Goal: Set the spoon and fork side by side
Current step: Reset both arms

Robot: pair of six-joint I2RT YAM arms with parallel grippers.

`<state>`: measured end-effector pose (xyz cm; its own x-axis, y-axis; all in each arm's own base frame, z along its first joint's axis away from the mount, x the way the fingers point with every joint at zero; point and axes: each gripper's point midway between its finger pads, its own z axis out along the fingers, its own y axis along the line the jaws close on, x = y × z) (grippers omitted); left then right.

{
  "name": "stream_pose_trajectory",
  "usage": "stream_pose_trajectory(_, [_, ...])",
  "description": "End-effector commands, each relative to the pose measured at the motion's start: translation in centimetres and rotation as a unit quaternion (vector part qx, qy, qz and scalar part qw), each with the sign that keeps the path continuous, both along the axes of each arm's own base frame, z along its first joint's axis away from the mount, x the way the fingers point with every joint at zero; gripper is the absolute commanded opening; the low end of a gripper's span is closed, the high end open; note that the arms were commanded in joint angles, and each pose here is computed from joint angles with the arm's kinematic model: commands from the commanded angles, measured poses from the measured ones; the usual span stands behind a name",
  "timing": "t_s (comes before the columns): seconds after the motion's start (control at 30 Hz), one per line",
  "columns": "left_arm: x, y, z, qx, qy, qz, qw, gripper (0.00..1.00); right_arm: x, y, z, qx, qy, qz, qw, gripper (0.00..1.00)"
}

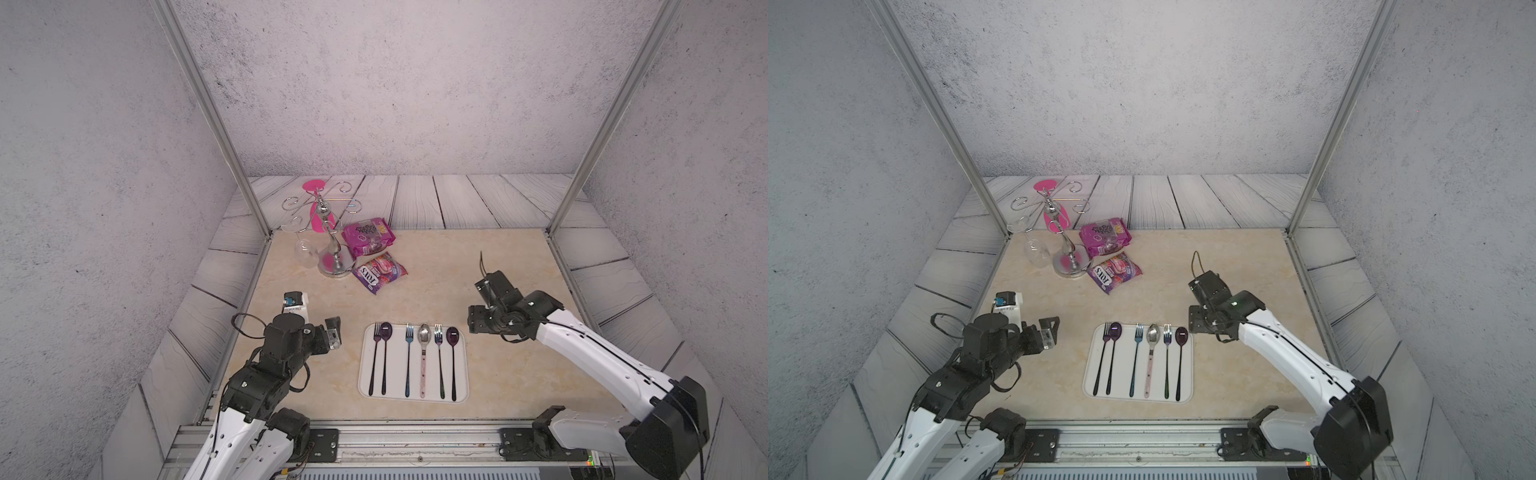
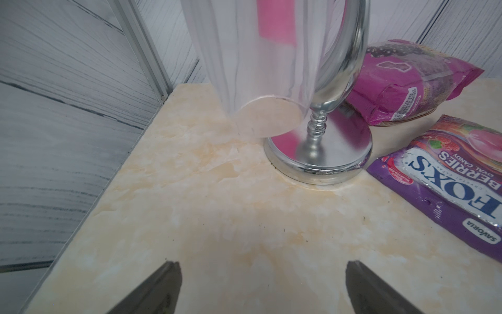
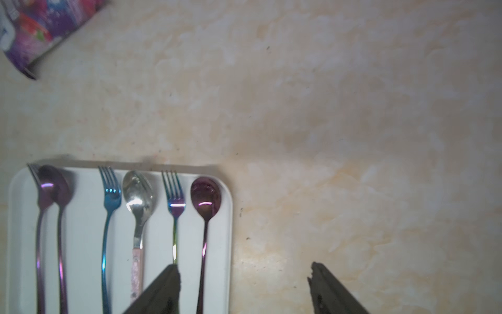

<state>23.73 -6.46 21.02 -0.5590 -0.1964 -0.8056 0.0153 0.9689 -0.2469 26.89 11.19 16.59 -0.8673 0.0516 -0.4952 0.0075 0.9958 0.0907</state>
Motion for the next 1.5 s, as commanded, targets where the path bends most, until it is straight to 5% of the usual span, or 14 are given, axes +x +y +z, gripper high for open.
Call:
stream_pose_trajectory(0.0, [2.9, 2.5, 0.8, 0.073, -0.045, 0.068, 0.994, 1.00, 2.6, -2.5, 3.2, 0.006, -0.098, 0.045, 0.994, 0.99])
stream_pose_trajectory(0.2, [7.3, 5.3, -1.4, 0.205, -0.077, 0.151, 0.964, 1.00, 8.3, -6.7, 5.5, 0.018, -0.286, 0.042, 0.957, 0.99])
stream_pose_trajectory(0.37, [10.0, 5.7, -3.6, 0.289, -0.084, 0.139, 0.943, 1.00, 11.4, -11.0, -0.1, -0.010, -0.292, 0.002, 0.956, 0.99])
stream_pose_trajectory(0.57, [12.2, 6.0, -6.5, 0.265, -0.100, 0.114, 0.952, 1.00, 12.2, -13.4, -4.6, -0.038, -0.288, -0.041, 0.956, 0.99])
stream_pose_trajectory(0.97, [14.5, 7.0, -8.2, 0.194, -0.165, 0.073, 0.964, 1.00, 12.9, -11.9, -7.4, -0.012, -0.328, -0.007, 0.945, 0.99])
stream_pose_trajectory(1.1, [15.9, 6.6, -10.7, 0.186, -0.148, 0.047, 0.970, 1.00, 13.2, -11.8, -7.7, -0.022, -0.309, -0.007, 0.951, 0.99])
stream_pose_trajectory(1.2, [16.7, 7.8, -11.9, 0.162, -0.082, 0.056, 0.982, 1.00, 13.4, -11.5, -8.0, -0.036, -0.300, -0.007, 0.953, 0.99])
stream_pose_trajectory(1.47, [17.0, 8.1, -11.3, 0.139, -0.091, 0.043, 0.985, 1.00, 13.5, -11.6, -8.0, -0.039, -0.298, -0.009, 0.954, 0.99])
